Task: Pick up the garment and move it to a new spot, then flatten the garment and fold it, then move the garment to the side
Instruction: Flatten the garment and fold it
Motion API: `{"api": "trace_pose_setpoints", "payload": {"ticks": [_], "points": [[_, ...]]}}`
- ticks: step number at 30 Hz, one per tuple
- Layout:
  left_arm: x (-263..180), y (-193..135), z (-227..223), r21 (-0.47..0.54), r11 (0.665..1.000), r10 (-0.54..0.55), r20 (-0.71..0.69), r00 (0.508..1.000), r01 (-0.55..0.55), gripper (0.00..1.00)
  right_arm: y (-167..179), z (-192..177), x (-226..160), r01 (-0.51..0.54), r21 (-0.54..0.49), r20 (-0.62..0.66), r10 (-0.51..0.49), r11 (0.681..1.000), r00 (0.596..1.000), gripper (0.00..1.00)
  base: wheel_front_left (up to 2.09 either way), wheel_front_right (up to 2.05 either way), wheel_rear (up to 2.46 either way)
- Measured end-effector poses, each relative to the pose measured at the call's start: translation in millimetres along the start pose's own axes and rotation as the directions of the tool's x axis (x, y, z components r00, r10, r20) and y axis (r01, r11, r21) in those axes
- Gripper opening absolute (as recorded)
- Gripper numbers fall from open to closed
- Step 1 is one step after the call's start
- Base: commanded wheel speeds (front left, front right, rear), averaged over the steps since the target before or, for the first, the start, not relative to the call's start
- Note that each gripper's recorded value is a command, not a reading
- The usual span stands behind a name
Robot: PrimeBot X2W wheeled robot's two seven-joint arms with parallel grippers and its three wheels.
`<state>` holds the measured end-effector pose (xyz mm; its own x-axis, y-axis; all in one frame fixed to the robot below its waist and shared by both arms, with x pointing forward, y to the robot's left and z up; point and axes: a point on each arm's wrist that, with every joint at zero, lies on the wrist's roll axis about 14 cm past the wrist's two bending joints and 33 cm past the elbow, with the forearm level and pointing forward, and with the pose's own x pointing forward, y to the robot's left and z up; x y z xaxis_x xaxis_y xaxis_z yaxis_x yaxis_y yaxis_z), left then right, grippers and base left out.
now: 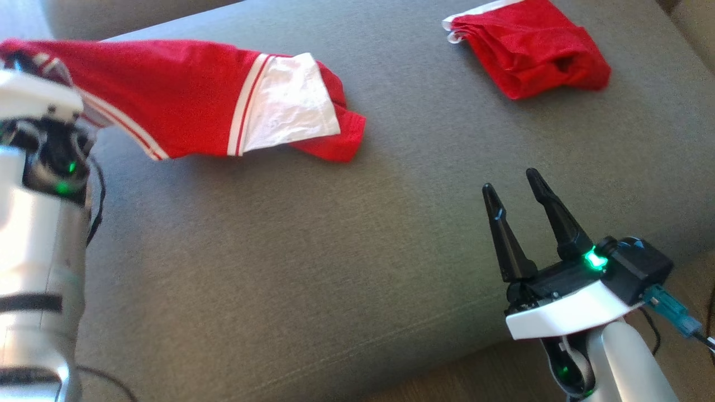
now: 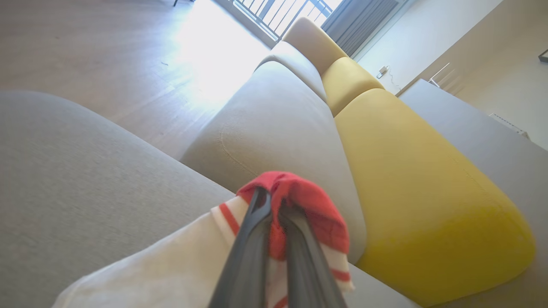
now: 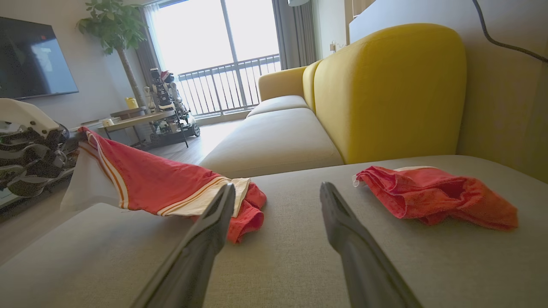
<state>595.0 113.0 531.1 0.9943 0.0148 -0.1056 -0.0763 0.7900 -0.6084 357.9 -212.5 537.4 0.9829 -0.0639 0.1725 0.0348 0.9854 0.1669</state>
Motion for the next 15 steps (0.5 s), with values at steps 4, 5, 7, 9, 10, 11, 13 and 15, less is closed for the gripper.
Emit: {"api": "trace_pose_setpoints", "payload": {"ticks": [4, 5, 7, 9, 10, 11, 13, 15], "points": [[-18.1, 41.7, 0.7, 0.099, 0.995, 0.021, 0.013, 1.0, -0.022, 0.44, 10.5, -5.6, 5.0, -0.035, -0.002, -0.012, 0.035, 0.999, 0.999, 1.0, 0.0, 0.0, 0.0], [-24.3, 52.4, 0.0, 0.128, 0.991, 0.029, 0.012, 1.0, -0.03, 1.0, 14.0, -7.4, 6.3, -0.047, -0.003, -0.016, 0.047, 0.999, 0.999, 1.0, 0.0, 0.0, 0.0], [-35.2, 65.2, 2.5, 0.181, 0.983, 0.027, 0.022, 0.999, -0.03, 1.0, 21.1, -10.7, 9.3, -0.07, -0.006, -0.022, 0.07, 0.998, 0.997, 1.0, 0.0, 0.0, 0.0], [-43.0, 65.0, 12.5, 0.232, 0.973, -0.006, 0.057, 0.998, -0.007, 1.0, 26.5, -13.2, 12.8, -0.087, -0.001, -0.026, 0.087, 0.996, 0.996, 1.0, 0.0, 0.0, 0.0], [-46.4, 60.0, 19.5, 0.265, 0.964, -0.038, 0.081, 0.996, 0.015, 1.0, 28.3, -14.6, 14.5, -0.093, 0.001, -0.028, 0.093, 0.996, 0.995, 1.0, 0.0, 0.0, 0.0], [-50.0, 52.9, 26.3, 0.308, 0.951, -0.077, 0.105, 0.991, 0.041, 1.0, 30.1, -16.0, 16.1, -0.099, -0.002, -0.031, 0.099, 0.995, 0.995, 1.0, 0.0, 0.0, 0.0], [-58.8, 36.3, 33.3, 0.404, 0.91, -0.164, 0.137, 0.977, 0.096, 1.0, 32.1, -19.1, 19.3, -0.106, -0.001, -0.037, 0.106, 0.994, 0.994, 1.0, 0.0, 0.0, 0.0], [-74.0, 13.1, 25.1, 0.519, 0.836, -0.281, 0.127, 0.951, 0.177, 1.0, 33.9, -23.8, 21.9, -0.112, 0.001, -0.047, 0.112, 0.994, 0.993, 1.0, 0.0, 0.0, 0.0]]}}
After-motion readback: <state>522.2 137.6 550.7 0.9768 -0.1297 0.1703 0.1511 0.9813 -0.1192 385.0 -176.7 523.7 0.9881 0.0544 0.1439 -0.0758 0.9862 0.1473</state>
